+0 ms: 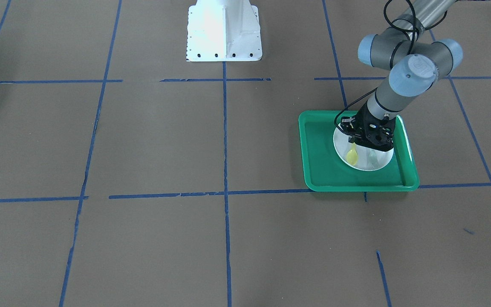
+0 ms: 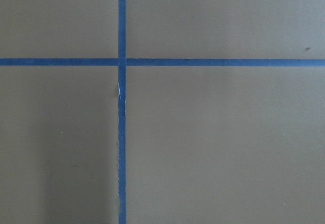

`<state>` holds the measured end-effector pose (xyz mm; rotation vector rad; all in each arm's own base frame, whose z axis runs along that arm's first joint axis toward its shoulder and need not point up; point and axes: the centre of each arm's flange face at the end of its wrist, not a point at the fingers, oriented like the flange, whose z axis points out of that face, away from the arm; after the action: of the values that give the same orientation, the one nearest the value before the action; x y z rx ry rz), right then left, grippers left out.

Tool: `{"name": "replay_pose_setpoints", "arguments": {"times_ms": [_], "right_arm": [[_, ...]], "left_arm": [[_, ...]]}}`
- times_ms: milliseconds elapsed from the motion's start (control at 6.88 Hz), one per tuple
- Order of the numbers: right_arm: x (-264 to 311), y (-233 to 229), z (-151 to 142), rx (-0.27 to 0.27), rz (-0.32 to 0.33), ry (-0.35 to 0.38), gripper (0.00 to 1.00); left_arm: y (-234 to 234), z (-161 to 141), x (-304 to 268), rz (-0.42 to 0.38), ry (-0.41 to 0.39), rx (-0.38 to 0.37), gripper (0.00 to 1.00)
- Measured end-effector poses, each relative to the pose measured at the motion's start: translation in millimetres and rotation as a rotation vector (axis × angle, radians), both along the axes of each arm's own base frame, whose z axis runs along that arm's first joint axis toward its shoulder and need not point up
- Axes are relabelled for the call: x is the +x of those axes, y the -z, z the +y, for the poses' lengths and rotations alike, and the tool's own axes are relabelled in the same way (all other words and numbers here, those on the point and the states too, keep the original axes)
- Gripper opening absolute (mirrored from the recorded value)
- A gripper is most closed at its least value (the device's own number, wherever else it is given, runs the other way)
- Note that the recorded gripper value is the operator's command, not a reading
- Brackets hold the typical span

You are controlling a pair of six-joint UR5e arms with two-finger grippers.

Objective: Place spoon

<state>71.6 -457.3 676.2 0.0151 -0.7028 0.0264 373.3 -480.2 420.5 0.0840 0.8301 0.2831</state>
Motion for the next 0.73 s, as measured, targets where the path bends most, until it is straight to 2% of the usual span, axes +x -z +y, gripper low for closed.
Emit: {"name": "replay_pose_setpoints", "arguments": {"times_ms": [291,436,582,727], "right_arm": [[0.0,0.0,0.0,0.0,0.0,0.0,1.0],[0.0,0.0,0.0,0.0,0.0,0.0,1.0],[0.0,0.0,0.0,0.0,0.0,0.0,1.0],[0.0,0.0,0.0,0.0,0.0,0.0,1.0]], "left_arm": [[5.7,1.2,-0.9,-0.01,0.001,-0.006,0.0],[4.1,1.5,-1.7,-0.012,-0.002,-0.005,0.07],[0.4,1.8,-4.3,-0.013,-0.018,0.009,0.51],[-5.0,0.0,-11.5,-0.014,-0.04,0.036,0.61]]}}
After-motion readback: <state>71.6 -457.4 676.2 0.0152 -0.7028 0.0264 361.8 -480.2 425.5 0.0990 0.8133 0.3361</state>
